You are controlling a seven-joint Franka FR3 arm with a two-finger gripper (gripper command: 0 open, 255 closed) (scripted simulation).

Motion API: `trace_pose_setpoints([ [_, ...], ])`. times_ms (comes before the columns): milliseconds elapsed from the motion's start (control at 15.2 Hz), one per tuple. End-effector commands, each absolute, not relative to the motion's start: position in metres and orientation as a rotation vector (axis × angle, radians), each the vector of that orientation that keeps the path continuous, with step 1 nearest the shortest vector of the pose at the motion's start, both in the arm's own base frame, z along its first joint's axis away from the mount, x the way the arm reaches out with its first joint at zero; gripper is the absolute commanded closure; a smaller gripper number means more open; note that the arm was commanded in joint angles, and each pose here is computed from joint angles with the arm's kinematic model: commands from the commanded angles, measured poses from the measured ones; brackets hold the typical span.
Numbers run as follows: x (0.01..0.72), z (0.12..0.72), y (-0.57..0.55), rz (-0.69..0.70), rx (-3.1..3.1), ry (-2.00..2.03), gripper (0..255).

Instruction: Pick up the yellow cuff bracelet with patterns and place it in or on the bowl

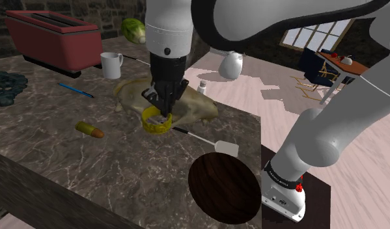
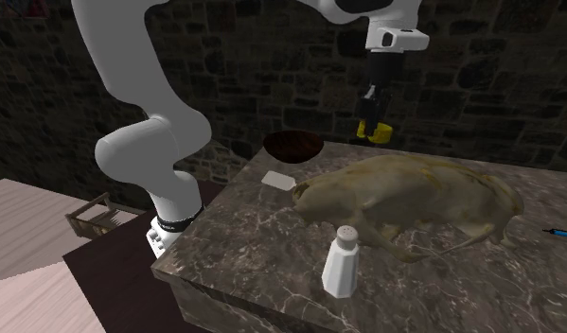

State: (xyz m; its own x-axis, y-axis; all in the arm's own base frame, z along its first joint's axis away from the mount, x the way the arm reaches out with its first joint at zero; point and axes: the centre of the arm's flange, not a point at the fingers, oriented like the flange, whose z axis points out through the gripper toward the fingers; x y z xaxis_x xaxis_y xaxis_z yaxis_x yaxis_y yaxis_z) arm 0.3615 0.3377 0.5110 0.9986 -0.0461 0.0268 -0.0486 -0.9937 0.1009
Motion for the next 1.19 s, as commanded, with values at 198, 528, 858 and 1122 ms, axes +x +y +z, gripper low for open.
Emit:
trace_pose_setpoints([
  [198,0.321,0.522,0.331,0.037,3.039,-0.072,255],
  [528,0.256,0.524,0.321,0.037,3.039,-0.072,255],
  [858,0.191,0.526,0.311,0.037,3.039,-0.072,255],
  [1122,0.14,0.528,0.303,0.037,3.039,-0.072,255],
])
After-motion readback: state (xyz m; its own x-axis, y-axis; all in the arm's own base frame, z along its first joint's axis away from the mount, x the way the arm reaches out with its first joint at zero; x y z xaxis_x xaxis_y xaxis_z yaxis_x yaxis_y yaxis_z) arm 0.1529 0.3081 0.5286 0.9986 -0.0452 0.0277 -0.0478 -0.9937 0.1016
